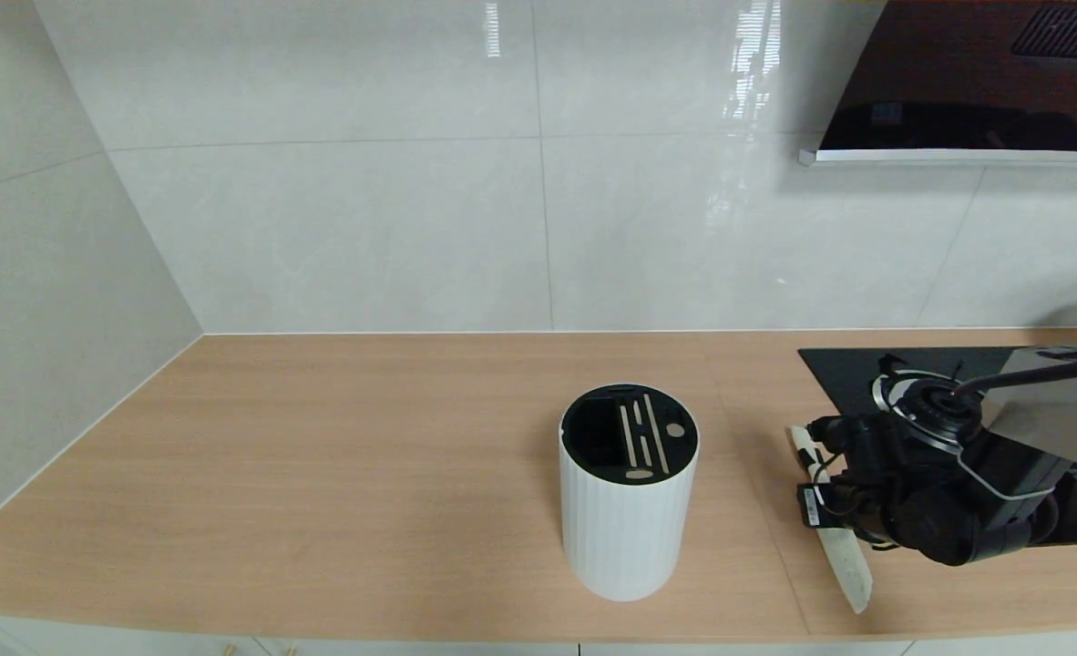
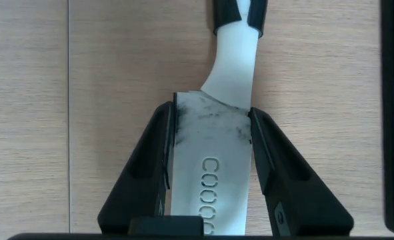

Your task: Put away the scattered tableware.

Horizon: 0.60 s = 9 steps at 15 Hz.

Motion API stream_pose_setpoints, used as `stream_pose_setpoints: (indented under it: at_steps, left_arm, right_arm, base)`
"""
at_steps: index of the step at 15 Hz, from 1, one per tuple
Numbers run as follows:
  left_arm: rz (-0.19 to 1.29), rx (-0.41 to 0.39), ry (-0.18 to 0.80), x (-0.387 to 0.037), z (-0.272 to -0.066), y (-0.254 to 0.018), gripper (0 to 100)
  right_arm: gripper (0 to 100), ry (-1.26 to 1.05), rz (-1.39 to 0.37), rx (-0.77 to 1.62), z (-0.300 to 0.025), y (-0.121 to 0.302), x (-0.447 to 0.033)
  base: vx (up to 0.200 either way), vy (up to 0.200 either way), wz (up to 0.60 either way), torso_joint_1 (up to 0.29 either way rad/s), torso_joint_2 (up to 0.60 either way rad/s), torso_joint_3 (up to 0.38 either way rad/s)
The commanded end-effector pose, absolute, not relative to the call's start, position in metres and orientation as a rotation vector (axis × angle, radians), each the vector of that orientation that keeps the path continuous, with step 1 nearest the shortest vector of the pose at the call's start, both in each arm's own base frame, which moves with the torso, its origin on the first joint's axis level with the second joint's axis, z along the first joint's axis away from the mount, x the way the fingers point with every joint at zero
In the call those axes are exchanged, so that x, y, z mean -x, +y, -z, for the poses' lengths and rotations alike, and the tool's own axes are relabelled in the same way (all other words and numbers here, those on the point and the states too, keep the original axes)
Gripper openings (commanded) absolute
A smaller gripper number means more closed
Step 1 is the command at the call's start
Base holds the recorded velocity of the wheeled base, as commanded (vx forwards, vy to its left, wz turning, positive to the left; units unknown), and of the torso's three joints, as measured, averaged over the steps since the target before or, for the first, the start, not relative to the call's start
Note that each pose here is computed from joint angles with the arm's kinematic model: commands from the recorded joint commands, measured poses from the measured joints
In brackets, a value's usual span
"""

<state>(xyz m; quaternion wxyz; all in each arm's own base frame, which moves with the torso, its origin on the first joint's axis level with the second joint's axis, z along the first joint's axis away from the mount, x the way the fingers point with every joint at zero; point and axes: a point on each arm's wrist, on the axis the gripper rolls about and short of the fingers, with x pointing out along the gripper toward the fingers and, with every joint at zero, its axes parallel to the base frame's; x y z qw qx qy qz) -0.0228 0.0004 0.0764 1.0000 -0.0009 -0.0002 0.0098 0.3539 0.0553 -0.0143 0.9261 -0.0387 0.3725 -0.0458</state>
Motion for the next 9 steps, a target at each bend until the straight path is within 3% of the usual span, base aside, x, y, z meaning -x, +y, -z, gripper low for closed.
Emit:
stream_pose_setpoints:
  at_steps: [1,5,9]
  left_arm:
    - [-0.02,0.0,0.0,0.023,-0.076,0.0,100]
    - [-0.02,0.002,0.002,0.023,-0.076,0.0,100]
    - [-0.012,-0.003,-0.029,0.025,-0.084,0.0,100]
  right_arm:
    - [0,0.723,0.095,0.061,0.0,0.056,-0.354]
    - [0,0.654,0.094,0.041,-0.027,0.055,-0.349]
    - [0,0.524,0.088,0.014,-0.077,0.052,-0.336]
  base:
    - [0.0,0.0,0.0,0.0,0.0,0.0]
    - [0.0,0.0,0.0,0.0,0.0,0.0]
    - [0.0,0.0,0.0,0.0,0.0,0.0]
